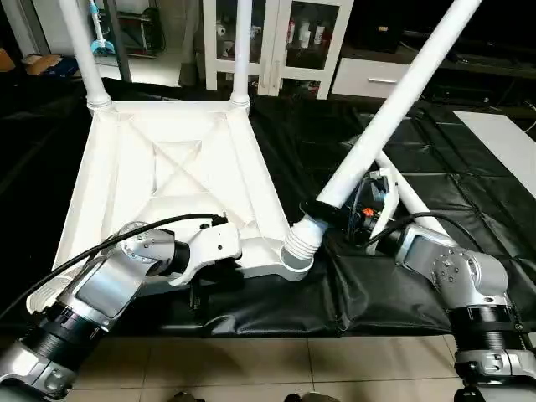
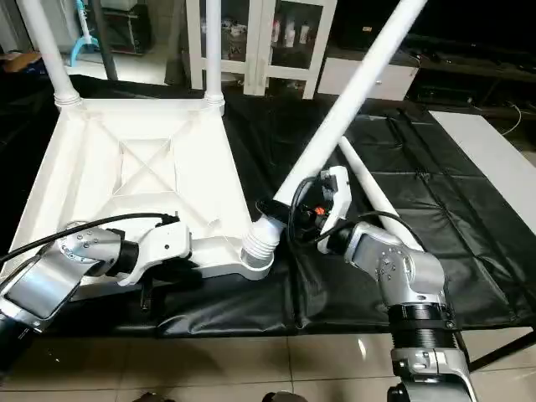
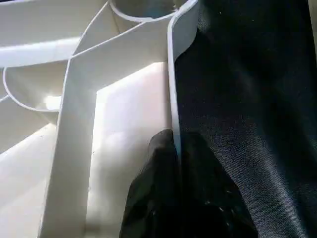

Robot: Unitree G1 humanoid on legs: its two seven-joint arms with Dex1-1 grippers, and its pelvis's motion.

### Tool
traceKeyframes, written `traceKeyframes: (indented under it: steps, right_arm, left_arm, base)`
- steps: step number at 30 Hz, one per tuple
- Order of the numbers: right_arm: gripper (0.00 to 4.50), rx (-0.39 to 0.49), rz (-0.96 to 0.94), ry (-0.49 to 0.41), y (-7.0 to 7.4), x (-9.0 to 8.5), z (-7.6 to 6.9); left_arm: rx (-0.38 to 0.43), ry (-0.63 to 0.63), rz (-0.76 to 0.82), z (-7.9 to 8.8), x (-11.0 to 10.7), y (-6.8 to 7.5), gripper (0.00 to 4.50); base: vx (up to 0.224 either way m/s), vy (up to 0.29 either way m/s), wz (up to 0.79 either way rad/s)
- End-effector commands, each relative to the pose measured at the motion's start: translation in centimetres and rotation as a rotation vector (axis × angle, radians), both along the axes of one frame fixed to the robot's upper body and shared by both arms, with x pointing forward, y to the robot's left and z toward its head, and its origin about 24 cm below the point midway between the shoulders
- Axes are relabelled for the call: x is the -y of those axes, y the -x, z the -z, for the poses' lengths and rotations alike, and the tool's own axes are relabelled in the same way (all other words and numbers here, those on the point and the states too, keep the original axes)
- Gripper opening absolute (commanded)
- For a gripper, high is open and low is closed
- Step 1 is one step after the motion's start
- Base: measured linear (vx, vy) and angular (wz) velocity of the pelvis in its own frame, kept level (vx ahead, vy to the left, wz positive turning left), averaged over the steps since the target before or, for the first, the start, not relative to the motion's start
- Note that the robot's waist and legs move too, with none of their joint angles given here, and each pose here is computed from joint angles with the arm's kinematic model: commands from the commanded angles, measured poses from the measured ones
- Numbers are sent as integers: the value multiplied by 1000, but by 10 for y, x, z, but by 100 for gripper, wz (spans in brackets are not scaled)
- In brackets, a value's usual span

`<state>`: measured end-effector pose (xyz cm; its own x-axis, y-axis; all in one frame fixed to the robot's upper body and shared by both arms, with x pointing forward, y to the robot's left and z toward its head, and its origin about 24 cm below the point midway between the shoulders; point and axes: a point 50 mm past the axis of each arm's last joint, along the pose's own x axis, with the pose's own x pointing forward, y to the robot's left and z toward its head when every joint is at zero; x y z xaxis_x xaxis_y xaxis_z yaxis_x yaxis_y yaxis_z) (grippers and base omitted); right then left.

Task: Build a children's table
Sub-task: Insert table leg to table base

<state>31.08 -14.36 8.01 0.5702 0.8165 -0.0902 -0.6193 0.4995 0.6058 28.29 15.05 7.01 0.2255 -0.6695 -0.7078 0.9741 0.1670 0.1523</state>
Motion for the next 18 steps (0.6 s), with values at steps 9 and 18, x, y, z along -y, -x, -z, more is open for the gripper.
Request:
traceKeyframes:
  steps: [9, 18]
  right_arm:
    - [186, 40, 36, 130, -5, 4, 5]
    - [186, 75, 33, 200, -6, 4, 8]
  left_arm:
    - [17, -13, 58, -4, 10, -1, 0]
    - [6, -12, 67, -3, 10, 3, 0]
  base:
    - [0, 0, 0]
    - [0, 0, 0]
